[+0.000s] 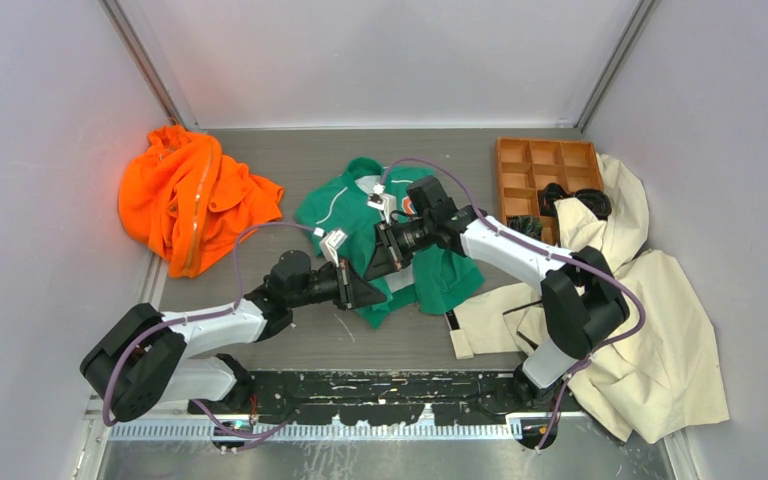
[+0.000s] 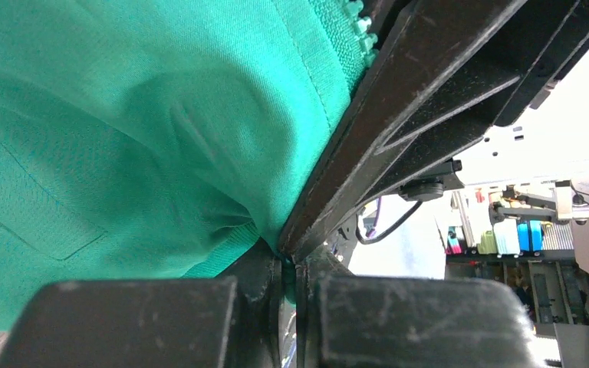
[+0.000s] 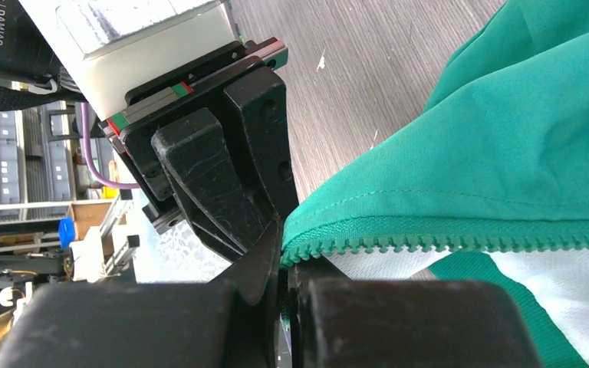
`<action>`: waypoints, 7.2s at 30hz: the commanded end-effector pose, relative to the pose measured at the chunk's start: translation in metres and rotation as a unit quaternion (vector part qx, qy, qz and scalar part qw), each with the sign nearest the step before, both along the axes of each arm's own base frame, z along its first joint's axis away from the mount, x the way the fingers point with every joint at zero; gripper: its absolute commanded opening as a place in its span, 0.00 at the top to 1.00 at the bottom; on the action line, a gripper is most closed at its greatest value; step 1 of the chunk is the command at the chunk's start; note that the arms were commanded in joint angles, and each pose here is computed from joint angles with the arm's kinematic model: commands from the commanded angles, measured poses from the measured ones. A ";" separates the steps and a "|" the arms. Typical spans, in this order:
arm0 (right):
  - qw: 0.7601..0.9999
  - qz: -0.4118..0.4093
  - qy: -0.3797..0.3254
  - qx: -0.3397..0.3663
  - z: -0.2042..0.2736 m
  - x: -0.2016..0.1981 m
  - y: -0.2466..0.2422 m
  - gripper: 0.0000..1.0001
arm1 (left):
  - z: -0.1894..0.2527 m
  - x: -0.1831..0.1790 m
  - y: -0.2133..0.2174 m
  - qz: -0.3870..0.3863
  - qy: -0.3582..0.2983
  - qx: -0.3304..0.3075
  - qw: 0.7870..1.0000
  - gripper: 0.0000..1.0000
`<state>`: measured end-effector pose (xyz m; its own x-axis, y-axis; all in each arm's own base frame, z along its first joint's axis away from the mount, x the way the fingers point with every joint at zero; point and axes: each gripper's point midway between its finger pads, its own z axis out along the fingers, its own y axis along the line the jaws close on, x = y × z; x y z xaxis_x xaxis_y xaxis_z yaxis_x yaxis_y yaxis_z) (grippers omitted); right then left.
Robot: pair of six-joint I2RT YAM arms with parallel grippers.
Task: Zip up the jacket
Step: Pick up the jacket from the center of the board, then insert the zipper into the jacket.
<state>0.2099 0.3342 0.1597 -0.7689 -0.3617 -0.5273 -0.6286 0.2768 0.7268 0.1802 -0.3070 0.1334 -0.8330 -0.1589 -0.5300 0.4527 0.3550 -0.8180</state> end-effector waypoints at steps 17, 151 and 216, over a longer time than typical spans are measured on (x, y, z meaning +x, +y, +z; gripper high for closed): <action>0.969 0.133 -0.196 -0.071 0.026 -0.030 -0.068 0.00 | 0.010 0.005 0.004 0.006 -0.049 -0.020 0.999 1.00; 0.869 0.267 -0.407 0.096 0.060 -0.039 -0.107 0.99 | 0.098 -0.009 -0.027 -0.094 -0.418 -0.087 0.899 1.00; 0.878 0.249 -0.394 0.107 0.063 -0.037 -0.109 0.99 | 0.093 -0.025 -0.032 -0.090 -0.418 -0.152 0.891 1.00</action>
